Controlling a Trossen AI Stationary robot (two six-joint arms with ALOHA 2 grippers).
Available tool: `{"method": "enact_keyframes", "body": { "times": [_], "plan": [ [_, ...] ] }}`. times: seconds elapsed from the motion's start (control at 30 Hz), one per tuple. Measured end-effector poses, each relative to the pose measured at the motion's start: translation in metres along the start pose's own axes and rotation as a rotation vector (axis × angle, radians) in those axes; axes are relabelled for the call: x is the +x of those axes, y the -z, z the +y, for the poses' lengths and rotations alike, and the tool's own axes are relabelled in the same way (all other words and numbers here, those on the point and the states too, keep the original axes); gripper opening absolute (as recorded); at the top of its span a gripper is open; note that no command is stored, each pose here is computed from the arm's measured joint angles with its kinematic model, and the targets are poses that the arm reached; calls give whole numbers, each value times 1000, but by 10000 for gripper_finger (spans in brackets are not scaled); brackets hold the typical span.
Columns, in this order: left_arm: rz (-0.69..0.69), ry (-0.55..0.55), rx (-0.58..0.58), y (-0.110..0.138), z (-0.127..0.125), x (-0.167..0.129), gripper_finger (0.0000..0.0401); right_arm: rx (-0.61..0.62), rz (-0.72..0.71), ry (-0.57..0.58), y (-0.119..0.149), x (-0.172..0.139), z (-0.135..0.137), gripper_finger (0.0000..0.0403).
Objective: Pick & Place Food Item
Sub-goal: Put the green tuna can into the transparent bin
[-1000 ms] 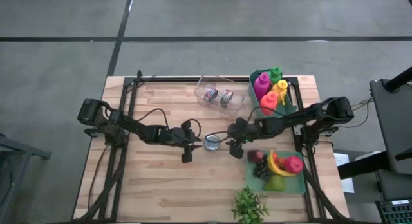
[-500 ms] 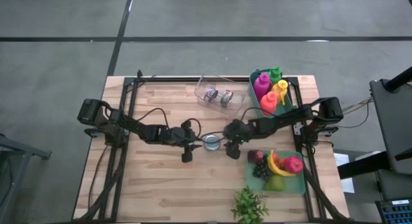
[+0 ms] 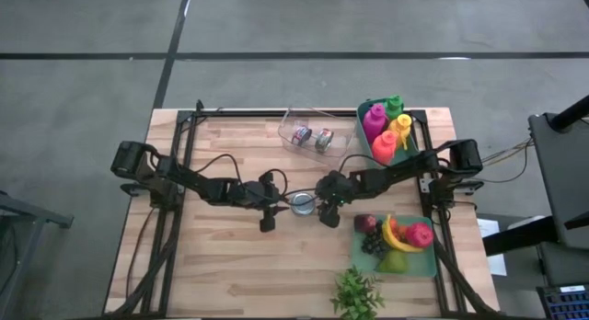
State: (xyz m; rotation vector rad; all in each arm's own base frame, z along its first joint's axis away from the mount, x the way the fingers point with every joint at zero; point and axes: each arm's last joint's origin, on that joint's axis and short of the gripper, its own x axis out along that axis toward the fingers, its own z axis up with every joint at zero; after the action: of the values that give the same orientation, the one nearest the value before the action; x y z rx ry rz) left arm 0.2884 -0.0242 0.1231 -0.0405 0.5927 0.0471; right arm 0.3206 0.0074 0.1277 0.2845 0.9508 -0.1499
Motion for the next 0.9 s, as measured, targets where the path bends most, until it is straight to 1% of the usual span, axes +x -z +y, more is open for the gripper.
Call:
{"method": "enact_keyframes", "body": {
  "times": [0.4,0.6,0.8,0.9],
  "plan": [
    [-1,-4,-2,-1,1,0,129,-5,-7,1,0,4,0,157],
    [26,-6,50,2,2,0,129,-15,-1,6,2,9,-1,157],
    [18,19,48,1,1,0,129,-15,-3,5,1,9,-1,157],
    [20,10,43,1,5,1,129,-15,-5,5,1,9,-1,157]
  ]
}}
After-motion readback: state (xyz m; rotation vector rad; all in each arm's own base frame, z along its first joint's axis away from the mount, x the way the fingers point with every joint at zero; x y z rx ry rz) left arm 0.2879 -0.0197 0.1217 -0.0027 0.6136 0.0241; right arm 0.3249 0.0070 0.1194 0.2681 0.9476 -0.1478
